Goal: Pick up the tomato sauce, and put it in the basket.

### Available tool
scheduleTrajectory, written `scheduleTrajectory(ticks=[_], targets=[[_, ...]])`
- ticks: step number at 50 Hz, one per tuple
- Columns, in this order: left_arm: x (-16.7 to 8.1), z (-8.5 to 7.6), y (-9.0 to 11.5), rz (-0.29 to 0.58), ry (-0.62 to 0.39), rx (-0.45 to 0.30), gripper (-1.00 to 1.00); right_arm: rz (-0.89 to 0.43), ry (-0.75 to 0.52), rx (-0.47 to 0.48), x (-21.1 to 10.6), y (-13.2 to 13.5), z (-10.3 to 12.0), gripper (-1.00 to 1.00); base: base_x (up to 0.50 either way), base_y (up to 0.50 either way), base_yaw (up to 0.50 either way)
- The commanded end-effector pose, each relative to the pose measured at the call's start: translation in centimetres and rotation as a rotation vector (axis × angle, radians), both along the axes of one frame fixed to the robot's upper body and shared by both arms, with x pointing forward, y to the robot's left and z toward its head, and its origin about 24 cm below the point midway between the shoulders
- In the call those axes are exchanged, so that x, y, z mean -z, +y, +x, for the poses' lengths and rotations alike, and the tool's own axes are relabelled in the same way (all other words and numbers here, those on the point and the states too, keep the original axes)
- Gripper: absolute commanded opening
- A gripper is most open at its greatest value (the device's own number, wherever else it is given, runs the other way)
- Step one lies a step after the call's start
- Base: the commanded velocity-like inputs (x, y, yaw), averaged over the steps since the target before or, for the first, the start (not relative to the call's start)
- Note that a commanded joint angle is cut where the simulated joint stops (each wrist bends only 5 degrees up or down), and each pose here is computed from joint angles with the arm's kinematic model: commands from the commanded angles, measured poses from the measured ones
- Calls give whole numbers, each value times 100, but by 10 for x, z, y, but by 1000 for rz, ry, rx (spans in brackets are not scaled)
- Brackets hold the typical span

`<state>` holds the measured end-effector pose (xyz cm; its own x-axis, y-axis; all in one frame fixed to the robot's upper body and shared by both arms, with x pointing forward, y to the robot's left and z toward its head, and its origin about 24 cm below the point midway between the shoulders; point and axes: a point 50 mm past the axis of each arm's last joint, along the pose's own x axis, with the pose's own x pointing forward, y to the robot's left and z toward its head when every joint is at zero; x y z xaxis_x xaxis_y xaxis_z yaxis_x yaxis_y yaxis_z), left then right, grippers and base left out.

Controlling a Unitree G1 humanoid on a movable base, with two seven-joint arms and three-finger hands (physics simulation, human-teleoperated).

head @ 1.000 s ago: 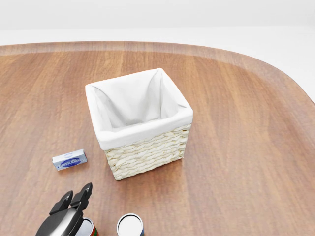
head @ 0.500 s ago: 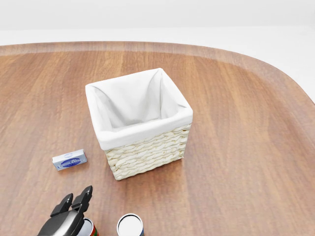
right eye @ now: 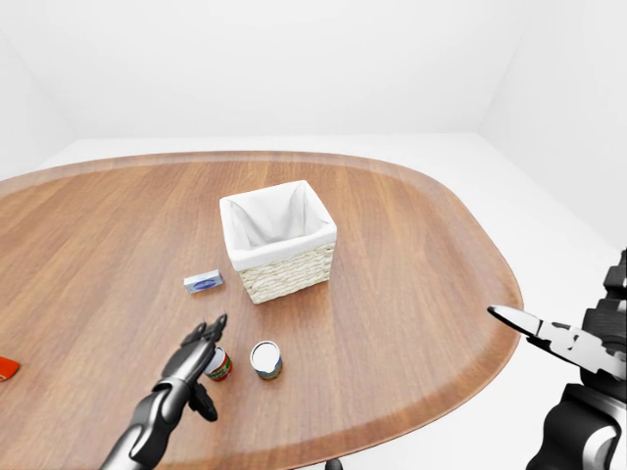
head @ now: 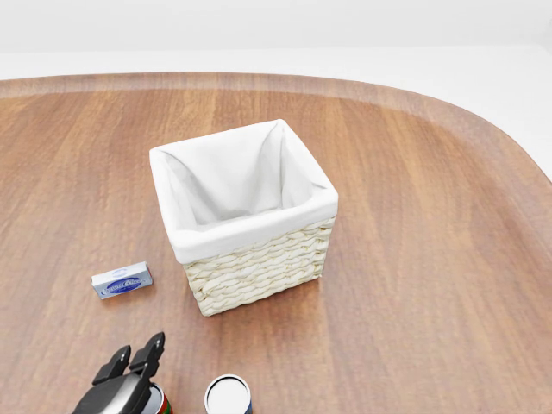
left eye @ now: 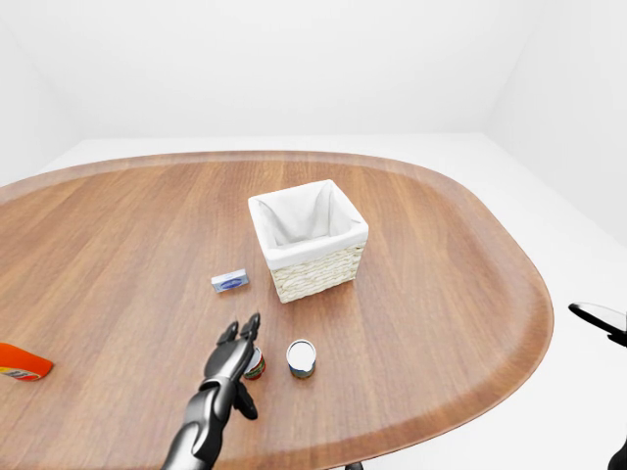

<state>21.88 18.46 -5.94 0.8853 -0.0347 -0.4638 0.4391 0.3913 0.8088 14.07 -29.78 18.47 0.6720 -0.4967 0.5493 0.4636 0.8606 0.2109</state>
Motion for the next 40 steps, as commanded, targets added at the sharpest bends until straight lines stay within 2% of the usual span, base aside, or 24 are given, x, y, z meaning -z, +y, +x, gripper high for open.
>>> scheduleTrajectory(ticks=[1, 11, 13, 14, 34, 37, 39, 40], targets=[[6, 0, 0, 6, 14, 0, 100, 1, 1, 0, 0, 0, 0, 100, 0, 0, 0], [7, -1, 2, 0, 27, -3, 100, 2, 0, 0, 0, 0, 0, 100, 0, 0, 0], [6, 0, 1, -13, 22, -6, -65, 2, -1, 0, 0, 0, 0, 100, 0, 0, 0], [6, -1, 0, -14, 26, 2, -100, 4, 2, 0, 1, 0, 0, 100, 0, 0, 0], [5, 0, 1, -15, 25, -3, -100, 1, 0, 0, 0, 0, 1, 100, 0, 0, 0], [-3, 6, 2, -25, -27, -30, -100, 1, -2, 0, 0, 0, 0, 100, 0, 0, 0], [-17, 16, 5, -70, -94, -101, -100, -1, -6, 0, -1, 0, 0, 100, 0, 0, 0], [-37, 24, 10, -81, -175, -154, -100, -1, -6, 1, -1, 0, 0, 100, 0, 0, 0]])
